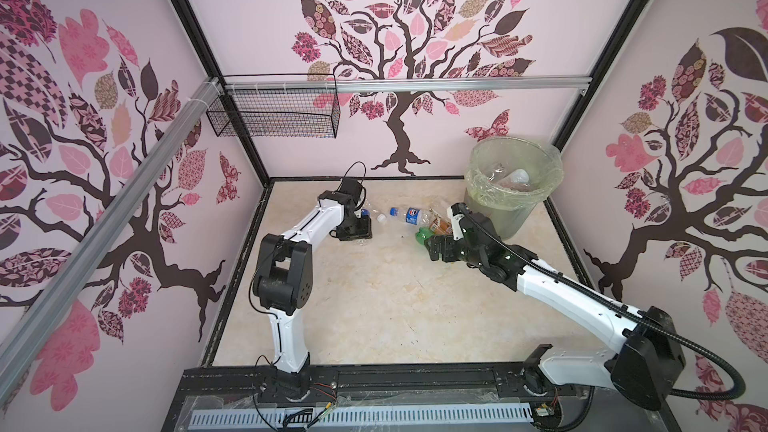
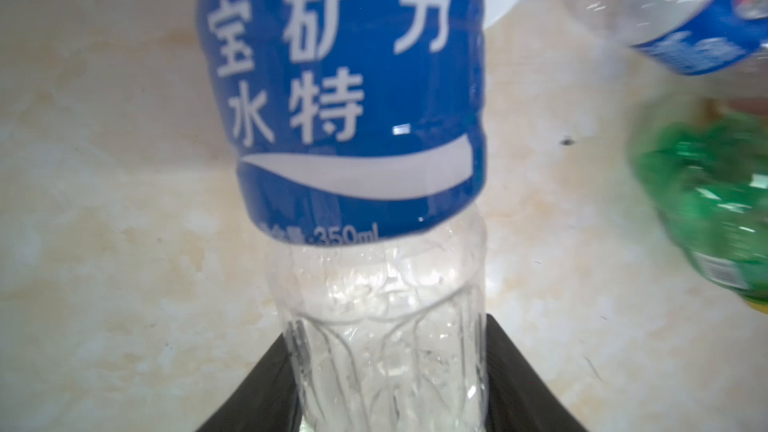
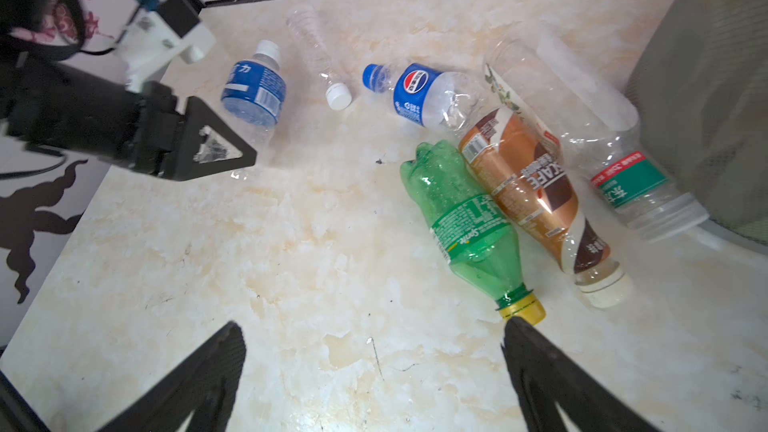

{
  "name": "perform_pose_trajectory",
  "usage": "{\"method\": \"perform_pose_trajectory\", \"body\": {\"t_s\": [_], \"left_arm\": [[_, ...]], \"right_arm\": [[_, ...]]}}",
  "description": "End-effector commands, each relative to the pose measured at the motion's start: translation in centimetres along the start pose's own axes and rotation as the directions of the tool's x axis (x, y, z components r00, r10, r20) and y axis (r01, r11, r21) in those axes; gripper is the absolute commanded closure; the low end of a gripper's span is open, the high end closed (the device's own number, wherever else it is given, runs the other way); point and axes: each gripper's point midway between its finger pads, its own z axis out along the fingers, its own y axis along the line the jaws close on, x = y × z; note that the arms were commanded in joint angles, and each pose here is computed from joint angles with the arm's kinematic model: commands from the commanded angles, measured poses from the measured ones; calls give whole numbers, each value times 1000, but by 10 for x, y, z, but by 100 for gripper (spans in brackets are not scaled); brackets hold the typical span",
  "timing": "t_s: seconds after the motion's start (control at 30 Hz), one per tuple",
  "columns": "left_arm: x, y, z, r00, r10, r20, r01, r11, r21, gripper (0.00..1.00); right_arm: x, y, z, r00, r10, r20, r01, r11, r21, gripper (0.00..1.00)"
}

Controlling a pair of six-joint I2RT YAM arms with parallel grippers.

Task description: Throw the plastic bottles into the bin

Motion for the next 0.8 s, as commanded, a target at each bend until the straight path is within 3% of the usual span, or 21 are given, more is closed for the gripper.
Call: {"method": "perform_pose_trajectory", "body": {"t_s": [0.0, 0.2, 0.4, 0.77], "left_arm": [[-1, -48, -22, 996, 9, 86, -27, 979, 202, 48], [46, -116, -40, 974, 175, 143, -207, 944, 255, 48], [65, -141, -68, 934, 223, 280, -297, 919, 260, 47], [67, -153, -97, 920, 195, 341, -311, 891, 332, 47]], "right_arm": [[-30, 6, -21, 997, 20, 69, -19, 1000, -10, 0], [-52, 8, -29, 990, 85, 110, -83, 996, -24, 0], [-63, 6, -28, 980, 153, 127, -150, 988, -26, 0], [-83, 35, -13, 961, 263, 87, -243, 952, -185, 0]]}}
